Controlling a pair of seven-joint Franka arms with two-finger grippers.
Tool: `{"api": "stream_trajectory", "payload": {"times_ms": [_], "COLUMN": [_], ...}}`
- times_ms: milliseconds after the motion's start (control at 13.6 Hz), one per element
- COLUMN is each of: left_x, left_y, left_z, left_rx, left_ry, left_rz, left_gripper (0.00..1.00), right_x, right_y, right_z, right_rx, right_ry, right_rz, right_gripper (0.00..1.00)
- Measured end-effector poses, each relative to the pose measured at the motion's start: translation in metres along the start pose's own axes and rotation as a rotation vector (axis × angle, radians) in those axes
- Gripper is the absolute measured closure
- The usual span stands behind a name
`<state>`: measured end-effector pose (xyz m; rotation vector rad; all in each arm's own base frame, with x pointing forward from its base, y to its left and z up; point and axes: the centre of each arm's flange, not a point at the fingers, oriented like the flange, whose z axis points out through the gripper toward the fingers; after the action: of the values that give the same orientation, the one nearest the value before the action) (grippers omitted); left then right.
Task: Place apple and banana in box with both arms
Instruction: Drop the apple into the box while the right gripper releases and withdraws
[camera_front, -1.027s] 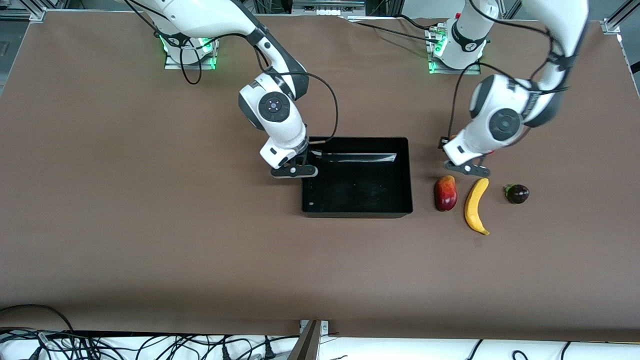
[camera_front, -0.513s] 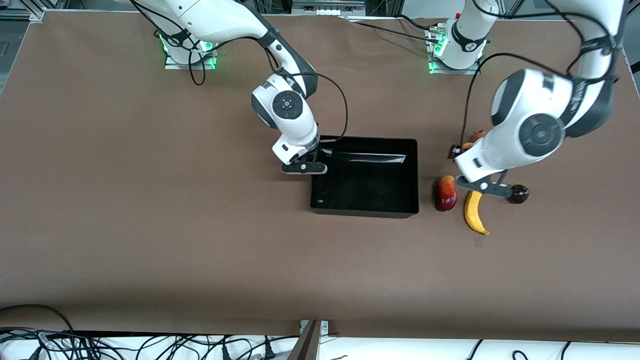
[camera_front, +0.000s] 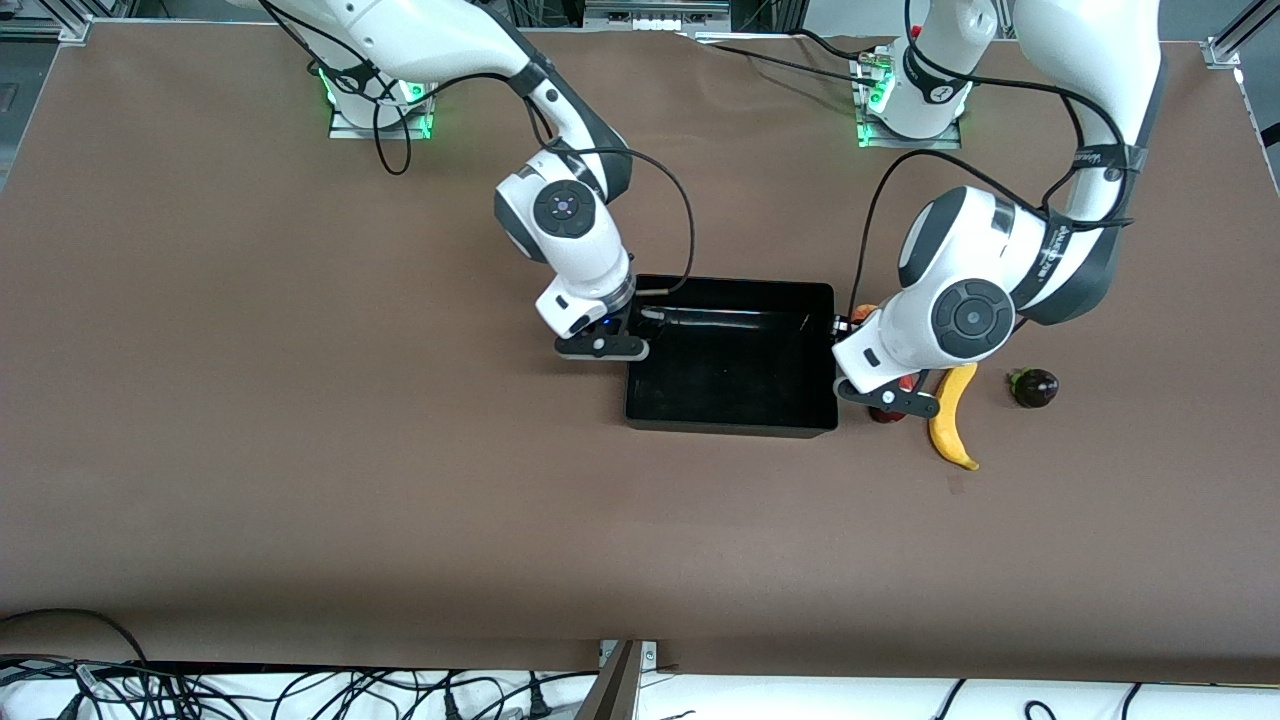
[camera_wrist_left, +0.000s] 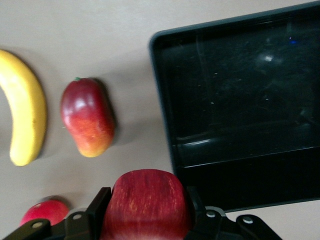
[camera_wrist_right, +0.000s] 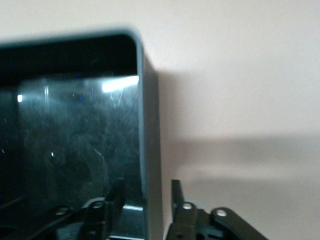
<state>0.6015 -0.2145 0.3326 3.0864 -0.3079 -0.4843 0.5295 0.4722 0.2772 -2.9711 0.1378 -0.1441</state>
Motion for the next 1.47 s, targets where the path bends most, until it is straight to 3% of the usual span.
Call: {"api": "stream_trajectory", "payload": {"times_ms": [293,367,513,880,1027,1173,1467], "left_x": [0.005,0.004,0.000,0.002,0.003,0.004,-0.006], "left_y": [0.056,0.074,0.094,0.092,0.093,0.093,0.054], "left_z": [0.042,0.057,0.089,0.142,0.141,0.110,-0.042], "left_rx": [0.009,0.015,0.020,0.012,0.011,0.018,0.024], "left_ry": [-0.009,-0.009,0.003,0.016,0.016,0.009,-0.002], "left_rz": [-0.005,-0.011,-0.016,-0.039,-0.072,-0.088,-0.151], "left_gripper": [0.34,0.34,0.34,0.33,0.17,0.00,0.00], "right_x": [0.058,0.068,0.083,0.090,0.087,0.084,0.082], "right_y": [0.043,0.060,0.096,0.162,0.193,0.230,0.261], "right_z": [-0.118,-0.148,-0.199,-0.280,-0.306,-0.324,-0.332], "right_rx": [-0.090,-0.090,-0.055,-0.055,-0.053,-0.046,-0.049], "right_ry": [0.012,-0.003,-0.040,-0.080,-0.094,-0.106,-0.118], "right_rz": [-0.047,-0.061,-0.077,-0.109,-0.140,-0.152,-0.137], "right_gripper": [0.06,0.00,0.00,0.00,0.00,0.00,0.00]}}
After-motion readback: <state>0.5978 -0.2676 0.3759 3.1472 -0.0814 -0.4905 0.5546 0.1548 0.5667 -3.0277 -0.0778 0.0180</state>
